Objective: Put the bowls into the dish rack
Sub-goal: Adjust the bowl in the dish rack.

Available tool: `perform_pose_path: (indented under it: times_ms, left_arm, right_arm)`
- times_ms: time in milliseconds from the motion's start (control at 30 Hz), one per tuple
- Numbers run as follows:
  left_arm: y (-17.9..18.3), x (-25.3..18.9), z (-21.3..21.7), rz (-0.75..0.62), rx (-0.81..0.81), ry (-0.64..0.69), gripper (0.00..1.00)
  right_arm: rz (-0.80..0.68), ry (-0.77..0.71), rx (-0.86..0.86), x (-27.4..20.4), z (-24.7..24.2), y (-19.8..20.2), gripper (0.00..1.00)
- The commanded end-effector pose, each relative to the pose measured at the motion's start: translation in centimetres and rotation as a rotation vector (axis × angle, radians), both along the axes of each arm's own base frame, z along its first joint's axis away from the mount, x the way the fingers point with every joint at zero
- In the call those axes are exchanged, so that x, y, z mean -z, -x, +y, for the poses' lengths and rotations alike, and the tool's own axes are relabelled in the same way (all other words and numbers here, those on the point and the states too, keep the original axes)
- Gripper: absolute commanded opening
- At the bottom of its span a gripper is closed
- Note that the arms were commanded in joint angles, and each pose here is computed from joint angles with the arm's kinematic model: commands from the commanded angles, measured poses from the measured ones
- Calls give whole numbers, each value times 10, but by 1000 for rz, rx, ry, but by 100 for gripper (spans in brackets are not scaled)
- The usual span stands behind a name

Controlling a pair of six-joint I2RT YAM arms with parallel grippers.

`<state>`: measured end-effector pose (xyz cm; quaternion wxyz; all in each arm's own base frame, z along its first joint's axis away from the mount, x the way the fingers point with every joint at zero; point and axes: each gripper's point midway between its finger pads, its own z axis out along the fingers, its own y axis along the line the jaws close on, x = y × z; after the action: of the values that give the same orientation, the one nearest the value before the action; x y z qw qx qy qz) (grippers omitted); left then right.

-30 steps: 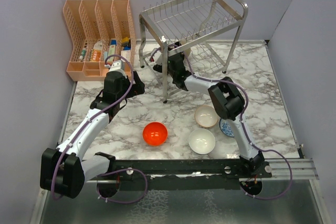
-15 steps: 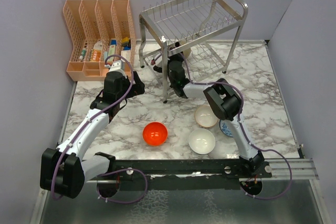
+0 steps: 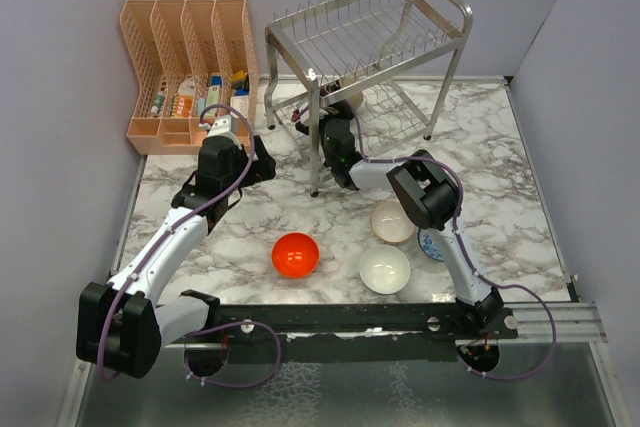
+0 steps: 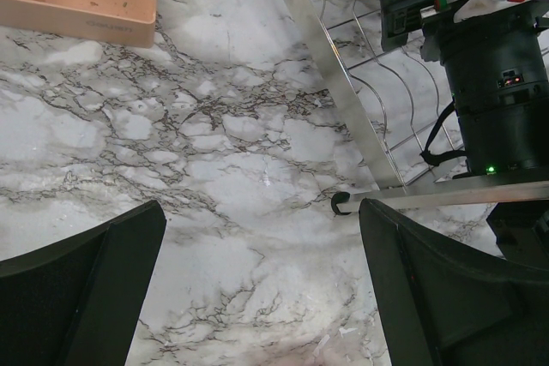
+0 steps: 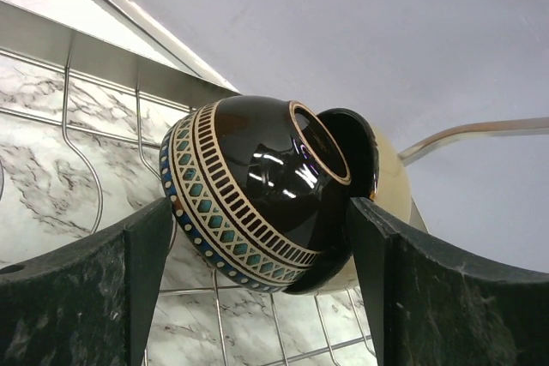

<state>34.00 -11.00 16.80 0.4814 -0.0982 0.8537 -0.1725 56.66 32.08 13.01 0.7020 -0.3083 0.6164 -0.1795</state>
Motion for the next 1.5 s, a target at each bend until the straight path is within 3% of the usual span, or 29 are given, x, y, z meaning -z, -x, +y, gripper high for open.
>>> perform_pose_path:
  times_ms: [0, 533, 1267, 1467]
  left_arm:
    - [0, -8, 1, -33, -1, 11, 99]
    - [0, -7, 0, -33, 3, 13, 99]
    - [2, -6, -2, -32, 10, 19, 99]
    - [2, -4, -6, -28, 23, 35, 99]
  right_arm:
    - [-57, -89, 109, -32, -32, -10, 80]
    - [-10, -255, 217, -44, -40, -28, 76]
    - [20, -219, 236, -24, -35, -39, 77]
    - [13, -214, 227, -29, -34, -38, 71]
